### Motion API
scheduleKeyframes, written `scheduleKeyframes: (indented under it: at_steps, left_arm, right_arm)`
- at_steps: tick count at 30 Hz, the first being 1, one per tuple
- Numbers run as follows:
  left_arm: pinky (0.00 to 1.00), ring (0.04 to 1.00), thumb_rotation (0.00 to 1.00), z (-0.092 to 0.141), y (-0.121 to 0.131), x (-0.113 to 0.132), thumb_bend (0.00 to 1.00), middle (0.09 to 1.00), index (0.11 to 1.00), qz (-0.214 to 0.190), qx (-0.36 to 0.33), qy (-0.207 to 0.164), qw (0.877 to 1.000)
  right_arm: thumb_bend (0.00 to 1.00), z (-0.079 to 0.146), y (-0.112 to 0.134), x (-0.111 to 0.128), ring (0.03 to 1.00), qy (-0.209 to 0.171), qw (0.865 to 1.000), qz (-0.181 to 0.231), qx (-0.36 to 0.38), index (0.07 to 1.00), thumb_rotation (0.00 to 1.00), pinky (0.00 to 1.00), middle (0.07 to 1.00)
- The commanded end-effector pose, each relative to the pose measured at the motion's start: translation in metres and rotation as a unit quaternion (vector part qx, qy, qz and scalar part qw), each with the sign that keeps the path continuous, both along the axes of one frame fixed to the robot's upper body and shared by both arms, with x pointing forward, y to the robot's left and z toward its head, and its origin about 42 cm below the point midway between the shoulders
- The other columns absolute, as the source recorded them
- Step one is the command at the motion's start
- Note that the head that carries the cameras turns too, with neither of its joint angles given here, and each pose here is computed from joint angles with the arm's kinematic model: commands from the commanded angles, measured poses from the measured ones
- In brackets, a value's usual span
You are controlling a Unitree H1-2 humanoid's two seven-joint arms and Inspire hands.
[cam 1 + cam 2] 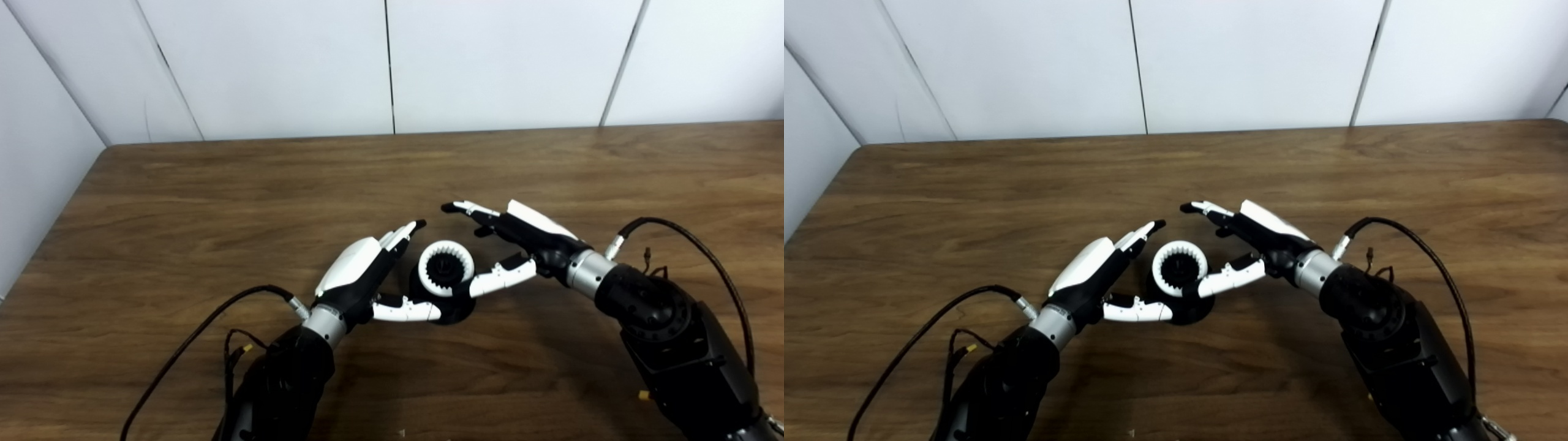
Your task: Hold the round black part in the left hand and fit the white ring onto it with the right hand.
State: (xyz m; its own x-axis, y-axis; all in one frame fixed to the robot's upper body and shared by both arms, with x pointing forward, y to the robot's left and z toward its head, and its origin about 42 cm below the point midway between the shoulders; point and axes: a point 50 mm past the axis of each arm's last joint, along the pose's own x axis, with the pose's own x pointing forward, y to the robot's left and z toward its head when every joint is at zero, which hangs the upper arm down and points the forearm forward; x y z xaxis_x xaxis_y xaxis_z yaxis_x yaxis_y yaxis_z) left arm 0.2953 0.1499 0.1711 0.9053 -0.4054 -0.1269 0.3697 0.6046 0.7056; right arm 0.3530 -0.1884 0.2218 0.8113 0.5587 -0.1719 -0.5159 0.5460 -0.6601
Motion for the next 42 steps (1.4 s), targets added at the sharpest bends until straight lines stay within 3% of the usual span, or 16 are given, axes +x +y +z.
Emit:
scheduleKeyframes:
  at_steps: [1, 10, 26, 34, 42]
  left_arm:
    - [0.9, 1.0, 0.52, 0.015, -0.002, 0.003, 1.0, 1.0, 1.0, 0.0, -0.011, -0.036, 0.999]
    - [0.9, 1.0, 0.55, 0.013, -0.004, 0.001, 1.0, 1.0, 1.0, -0.001, -0.011, -0.032, 0.999]
    - [0.89, 1.0, 0.55, 0.015, -0.008, -0.001, 1.0, 1.0, 1.0, -0.006, -0.012, -0.041, 0.999]
    - [0.88, 1.0, 0.55, 0.019, -0.01, -0.003, 1.0, 1.0, 1.0, -0.008, -0.014, -0.046, 0.999]
    - [0.89, 1.0, 0.54, 0.021, -0.01, -0.004, 1.0, 1.0, 1.0, -0.009, -0.017, -0.05, 0.999]
  right_arm:
    - [1.0, 0.028, 0.005, 0.01, 0.958, -0.042, 0.999, -0.004, 0.02, 0.938, 0.6, 0.92, 0.958]
    - [0.98, 0.03, 0.009, 0.016, 0.931, -0.046, 0.998, -0.04, 0.019, 0.926, 0.62, 0.93, 0.932]
    - [0.95, -0.002, 0.018, 0.037, 0.87, -0.053, 0.995, -0.076, 0.023, 0.886, 0.56, 0.82, 0.88]
    - [0.93, -0.024, 0.016, 0.046, 0.872, -0.047, 0.994, -0.094, 0.019, 0.867, 0.49, 0.83, 0.873]
    - [0.94, -0.032, 0.011, 0.044, 0.87, -0.038, 0.994, -0.101, 0.008, 0.876, 0.49, 0.81, 0.876]
